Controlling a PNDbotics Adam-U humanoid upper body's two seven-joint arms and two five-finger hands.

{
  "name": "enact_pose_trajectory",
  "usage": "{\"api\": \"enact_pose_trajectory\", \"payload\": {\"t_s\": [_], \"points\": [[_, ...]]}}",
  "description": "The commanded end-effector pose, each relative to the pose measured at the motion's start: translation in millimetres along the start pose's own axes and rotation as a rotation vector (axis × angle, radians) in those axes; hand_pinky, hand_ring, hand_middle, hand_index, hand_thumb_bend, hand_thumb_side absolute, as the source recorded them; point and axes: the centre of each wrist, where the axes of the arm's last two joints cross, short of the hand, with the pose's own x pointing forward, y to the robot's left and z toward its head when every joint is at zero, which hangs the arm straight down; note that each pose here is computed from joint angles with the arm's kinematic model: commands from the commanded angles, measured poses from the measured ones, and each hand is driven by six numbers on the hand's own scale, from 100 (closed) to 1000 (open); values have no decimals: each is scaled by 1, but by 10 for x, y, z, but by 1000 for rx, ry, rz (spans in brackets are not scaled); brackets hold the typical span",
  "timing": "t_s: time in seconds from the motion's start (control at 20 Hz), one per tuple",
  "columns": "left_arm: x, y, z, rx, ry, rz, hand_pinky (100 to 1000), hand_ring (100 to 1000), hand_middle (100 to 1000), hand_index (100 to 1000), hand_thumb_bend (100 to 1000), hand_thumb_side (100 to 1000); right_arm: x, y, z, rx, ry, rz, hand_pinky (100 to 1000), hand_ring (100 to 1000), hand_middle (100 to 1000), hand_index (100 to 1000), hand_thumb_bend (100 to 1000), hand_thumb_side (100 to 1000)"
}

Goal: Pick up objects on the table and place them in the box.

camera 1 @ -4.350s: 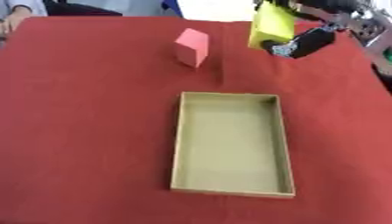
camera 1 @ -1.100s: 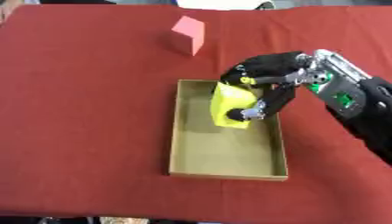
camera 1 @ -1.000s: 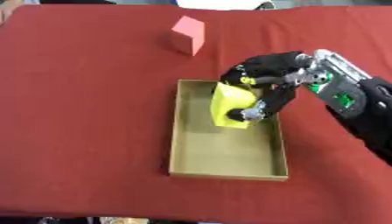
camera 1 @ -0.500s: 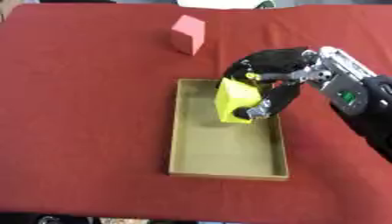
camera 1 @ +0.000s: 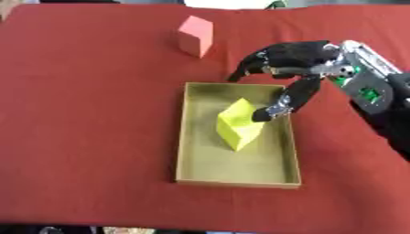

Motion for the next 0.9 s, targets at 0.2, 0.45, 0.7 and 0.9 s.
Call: {"api": "enact_pose_trajectory", "payload": {"t_s": [0.2, 0.45, 0.7, 0.9], "points": [[54, 6, -72, -1, -29, 6, 830, 701, 617, 740, 100, 733, -52, -271, 177, 22, -38, 86, 829, 859, 769, 930, 485, 965], [67, 8, -117, -11, -46, 1, 830, 703, 619, 742, 100, 727, -39, -601, 433, -163, 57, 142, 835, 857, 760, 938, 401, 898], [129, 11, -304, -86, -105, -54, 832, 708, 626, 751, 100, 703, 56, -903, 746, -426, 175, 229, 831, 845, 736, 931, 317, 843], [268, 8, -616, -232, -190, -204, 837, 724, 641, 767, 100, 647, 105, -982, 931, -622, 247, 218, 815, 832, 697, 911, 216, 847]]}}
